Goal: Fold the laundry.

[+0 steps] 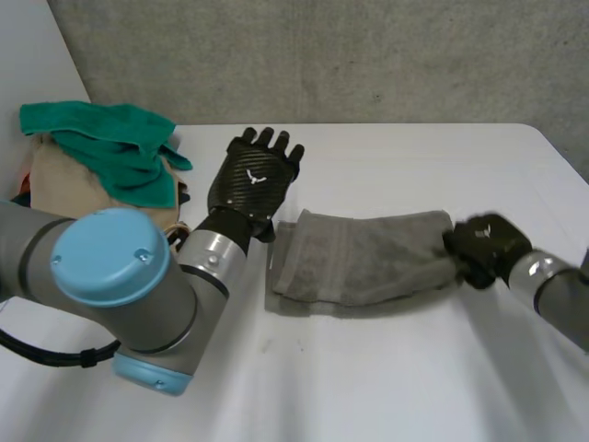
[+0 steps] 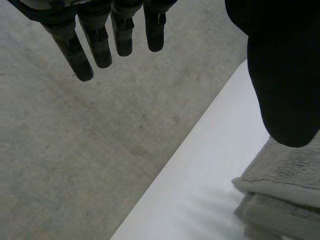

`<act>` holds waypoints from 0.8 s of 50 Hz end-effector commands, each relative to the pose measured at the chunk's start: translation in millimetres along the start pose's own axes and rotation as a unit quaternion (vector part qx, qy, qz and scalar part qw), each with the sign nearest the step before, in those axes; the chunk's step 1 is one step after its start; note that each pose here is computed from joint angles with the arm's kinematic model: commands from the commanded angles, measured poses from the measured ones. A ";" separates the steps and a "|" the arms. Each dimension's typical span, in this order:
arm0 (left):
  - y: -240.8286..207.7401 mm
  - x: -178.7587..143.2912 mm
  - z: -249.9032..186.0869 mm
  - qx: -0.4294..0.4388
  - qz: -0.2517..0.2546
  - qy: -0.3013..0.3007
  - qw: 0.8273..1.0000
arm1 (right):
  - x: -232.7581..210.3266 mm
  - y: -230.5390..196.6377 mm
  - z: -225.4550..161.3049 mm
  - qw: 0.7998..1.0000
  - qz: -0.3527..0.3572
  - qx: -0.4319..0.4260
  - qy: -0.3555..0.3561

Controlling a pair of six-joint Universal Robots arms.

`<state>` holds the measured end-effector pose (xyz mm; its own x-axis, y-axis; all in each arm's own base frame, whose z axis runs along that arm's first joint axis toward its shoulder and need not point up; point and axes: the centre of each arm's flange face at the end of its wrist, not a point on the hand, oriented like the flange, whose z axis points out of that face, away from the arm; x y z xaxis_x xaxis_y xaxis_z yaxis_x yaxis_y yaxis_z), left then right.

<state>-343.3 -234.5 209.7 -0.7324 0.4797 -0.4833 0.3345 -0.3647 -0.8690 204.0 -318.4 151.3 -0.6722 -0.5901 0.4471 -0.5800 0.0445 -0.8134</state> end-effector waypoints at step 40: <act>29.2 45.0 2.8 -0.170 -0.159 0.053 0.971 | -78.9 -75.2 18.6 0.969 0.239 0.007 -0.070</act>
<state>-363.7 -227.3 211.8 -0.7670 0.5967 -0.2358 0.1921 -0.1371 -0.9718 302.4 -287.8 203.0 -0.8081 -0.5889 -0.0101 -0.1539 0.2277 -0.9615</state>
